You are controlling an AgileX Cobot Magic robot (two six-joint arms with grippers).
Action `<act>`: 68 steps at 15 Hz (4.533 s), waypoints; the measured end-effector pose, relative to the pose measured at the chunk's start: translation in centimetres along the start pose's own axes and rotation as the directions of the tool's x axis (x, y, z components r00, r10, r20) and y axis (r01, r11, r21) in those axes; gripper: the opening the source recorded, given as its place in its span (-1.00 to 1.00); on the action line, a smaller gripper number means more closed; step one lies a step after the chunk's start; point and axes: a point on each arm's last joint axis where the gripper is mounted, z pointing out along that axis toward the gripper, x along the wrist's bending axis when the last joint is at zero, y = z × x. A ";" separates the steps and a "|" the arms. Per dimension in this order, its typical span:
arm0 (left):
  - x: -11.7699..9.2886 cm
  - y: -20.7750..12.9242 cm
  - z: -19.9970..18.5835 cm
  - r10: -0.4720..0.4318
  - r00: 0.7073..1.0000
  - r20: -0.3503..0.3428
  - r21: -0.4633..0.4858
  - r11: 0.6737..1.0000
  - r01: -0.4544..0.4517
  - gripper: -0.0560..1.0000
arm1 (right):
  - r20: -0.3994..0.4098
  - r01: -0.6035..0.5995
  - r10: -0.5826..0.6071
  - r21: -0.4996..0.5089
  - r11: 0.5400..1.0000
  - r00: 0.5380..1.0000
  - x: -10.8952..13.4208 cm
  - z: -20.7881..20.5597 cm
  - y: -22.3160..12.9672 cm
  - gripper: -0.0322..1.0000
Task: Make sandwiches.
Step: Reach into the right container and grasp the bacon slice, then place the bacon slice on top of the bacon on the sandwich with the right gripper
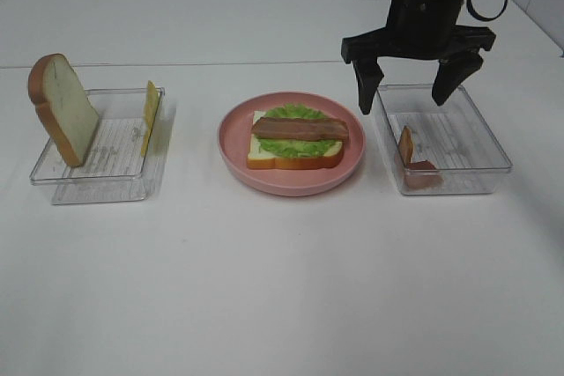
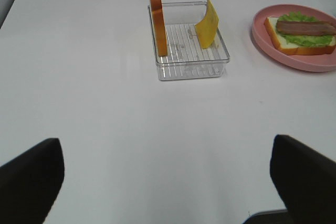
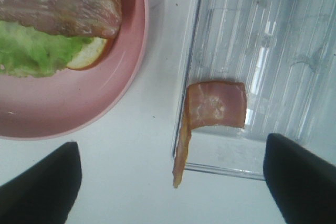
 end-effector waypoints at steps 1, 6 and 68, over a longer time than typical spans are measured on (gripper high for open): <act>0.0 0.0 0.0 0.000 1.000 0.000 0.000 1.000 0.000 0.98 | 0.001 0.000 0.000 0.018 1.000 1.000 0.0 0.4 -0.3 0.81; 0.0 0.0 0.0 0.000 1.000 0.000 0.000 1.000 0.000 0.98 | -0.034 -0.070 0.074 0.114 0.991 0.997 -1.9 3.5 -2.0 0.79; 0.0 0.0 0.0 0.000 1.000 0.000 0.000 1.000 0.000 0.98 | -0.618 -0.016 -0.039 -0.083 0.996 0.786 6.7 5.4 4.7 -0.88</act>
